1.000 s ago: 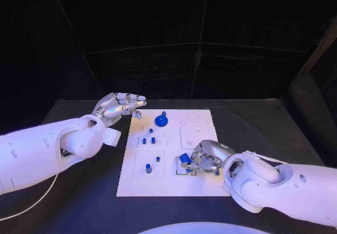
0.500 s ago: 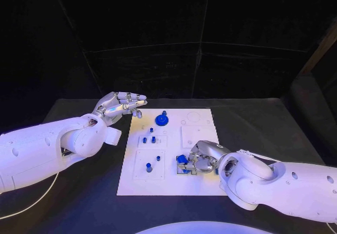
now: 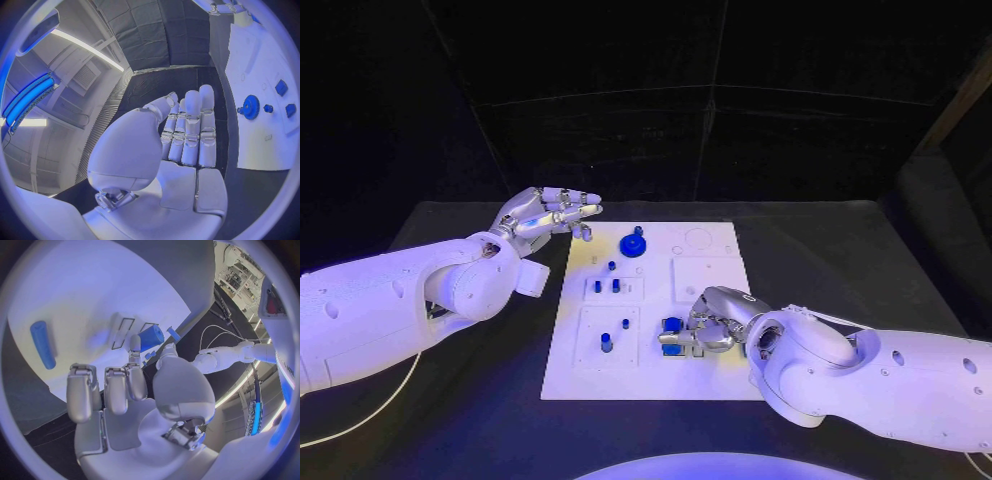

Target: Assemble the parts on the task board

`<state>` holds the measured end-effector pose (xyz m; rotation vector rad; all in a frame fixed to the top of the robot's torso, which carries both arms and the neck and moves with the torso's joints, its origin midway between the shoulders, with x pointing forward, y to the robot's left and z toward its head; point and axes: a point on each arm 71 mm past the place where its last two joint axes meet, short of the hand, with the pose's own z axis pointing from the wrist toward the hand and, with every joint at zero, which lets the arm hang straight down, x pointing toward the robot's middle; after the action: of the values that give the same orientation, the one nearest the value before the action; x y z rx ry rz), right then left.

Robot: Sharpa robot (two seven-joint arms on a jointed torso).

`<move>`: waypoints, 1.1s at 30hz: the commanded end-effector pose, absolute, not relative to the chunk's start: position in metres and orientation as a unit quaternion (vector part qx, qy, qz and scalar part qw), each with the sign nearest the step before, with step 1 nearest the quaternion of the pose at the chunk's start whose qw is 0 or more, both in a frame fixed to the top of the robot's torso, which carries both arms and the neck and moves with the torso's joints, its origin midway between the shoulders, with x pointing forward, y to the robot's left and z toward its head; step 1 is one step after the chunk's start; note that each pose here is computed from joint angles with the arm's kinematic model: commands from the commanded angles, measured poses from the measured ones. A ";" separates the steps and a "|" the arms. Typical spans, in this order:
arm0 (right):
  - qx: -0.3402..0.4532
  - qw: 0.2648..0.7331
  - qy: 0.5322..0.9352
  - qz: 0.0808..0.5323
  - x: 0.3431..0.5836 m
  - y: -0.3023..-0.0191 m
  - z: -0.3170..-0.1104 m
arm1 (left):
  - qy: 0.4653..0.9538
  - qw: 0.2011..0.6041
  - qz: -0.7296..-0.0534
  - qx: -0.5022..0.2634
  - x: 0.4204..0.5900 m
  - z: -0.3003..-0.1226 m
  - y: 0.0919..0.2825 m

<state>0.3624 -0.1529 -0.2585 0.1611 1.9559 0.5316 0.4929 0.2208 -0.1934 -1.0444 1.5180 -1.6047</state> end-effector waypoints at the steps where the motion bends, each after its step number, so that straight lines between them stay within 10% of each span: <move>1: 0.054 0.529 0.820 0.211 0.362 -0.153 -0.258 | 0.581 0.339 -0.623 -0.399 0.493 -0.192 0.220; 33: 0.038 0.550 0.805 0.218 0.359 -0.157 -0.252 | 0.581 0.340 -0.622 -0.399 0.493 -0.192 0.221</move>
<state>0.3592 -0.1573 -0.2541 0.0971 1.9311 0.5004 0.4933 0.2218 -0.1935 -1.0451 1.5177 -1.6029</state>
